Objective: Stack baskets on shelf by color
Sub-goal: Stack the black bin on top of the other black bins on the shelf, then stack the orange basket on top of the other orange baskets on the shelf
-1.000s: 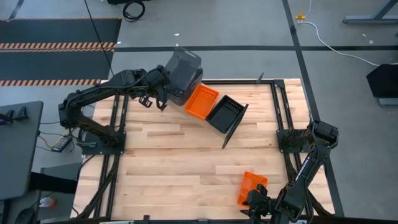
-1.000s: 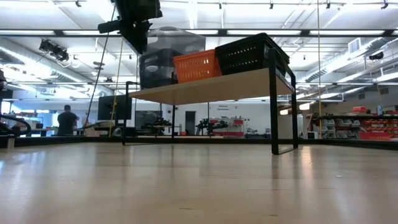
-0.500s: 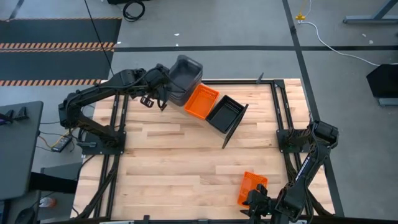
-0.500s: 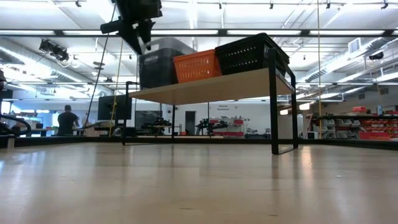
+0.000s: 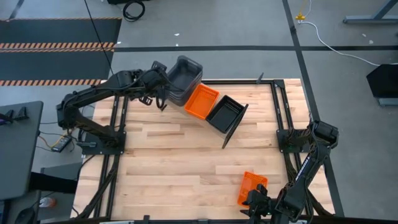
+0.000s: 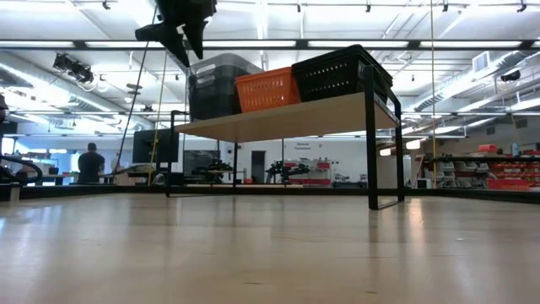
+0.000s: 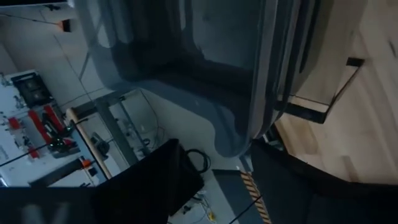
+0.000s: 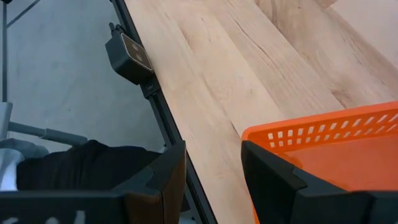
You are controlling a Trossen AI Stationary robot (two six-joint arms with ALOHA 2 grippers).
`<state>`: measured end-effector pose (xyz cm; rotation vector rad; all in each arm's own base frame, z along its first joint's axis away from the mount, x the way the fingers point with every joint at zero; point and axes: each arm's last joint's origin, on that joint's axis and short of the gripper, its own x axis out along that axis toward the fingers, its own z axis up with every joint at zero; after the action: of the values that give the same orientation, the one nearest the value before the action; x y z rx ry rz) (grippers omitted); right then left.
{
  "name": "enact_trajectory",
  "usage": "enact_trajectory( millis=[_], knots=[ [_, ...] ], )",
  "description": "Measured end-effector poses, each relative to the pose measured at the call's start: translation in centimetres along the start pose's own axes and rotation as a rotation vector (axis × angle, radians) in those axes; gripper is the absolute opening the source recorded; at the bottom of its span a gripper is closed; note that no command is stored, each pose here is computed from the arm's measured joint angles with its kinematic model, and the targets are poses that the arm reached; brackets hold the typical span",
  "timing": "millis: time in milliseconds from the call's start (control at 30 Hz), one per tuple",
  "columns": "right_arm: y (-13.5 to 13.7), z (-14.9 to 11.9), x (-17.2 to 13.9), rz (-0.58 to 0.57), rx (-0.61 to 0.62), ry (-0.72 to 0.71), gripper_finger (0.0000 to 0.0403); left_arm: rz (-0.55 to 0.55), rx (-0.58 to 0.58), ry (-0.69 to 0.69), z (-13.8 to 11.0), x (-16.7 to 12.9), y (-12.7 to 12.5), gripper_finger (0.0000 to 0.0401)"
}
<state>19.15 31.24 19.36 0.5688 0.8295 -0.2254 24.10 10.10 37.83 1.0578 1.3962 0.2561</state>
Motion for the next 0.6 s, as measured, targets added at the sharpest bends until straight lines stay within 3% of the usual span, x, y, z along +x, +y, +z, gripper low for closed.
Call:
enact_trajectory(
  millis=[367,600],
  knots=[
    [-0.1,0.8,0.5,-0.015,-0.029,0.006,0.0161,0.067,-0.244,-0.092,1.6,-3.1,-1.1,0.0177],
    [0.0,2.1,1.7,0.015,-0.004,0.223,0.0161,0.056,-0.505,-0.212,3.1,-5.6,-2.5,0.0162]
  ],
)
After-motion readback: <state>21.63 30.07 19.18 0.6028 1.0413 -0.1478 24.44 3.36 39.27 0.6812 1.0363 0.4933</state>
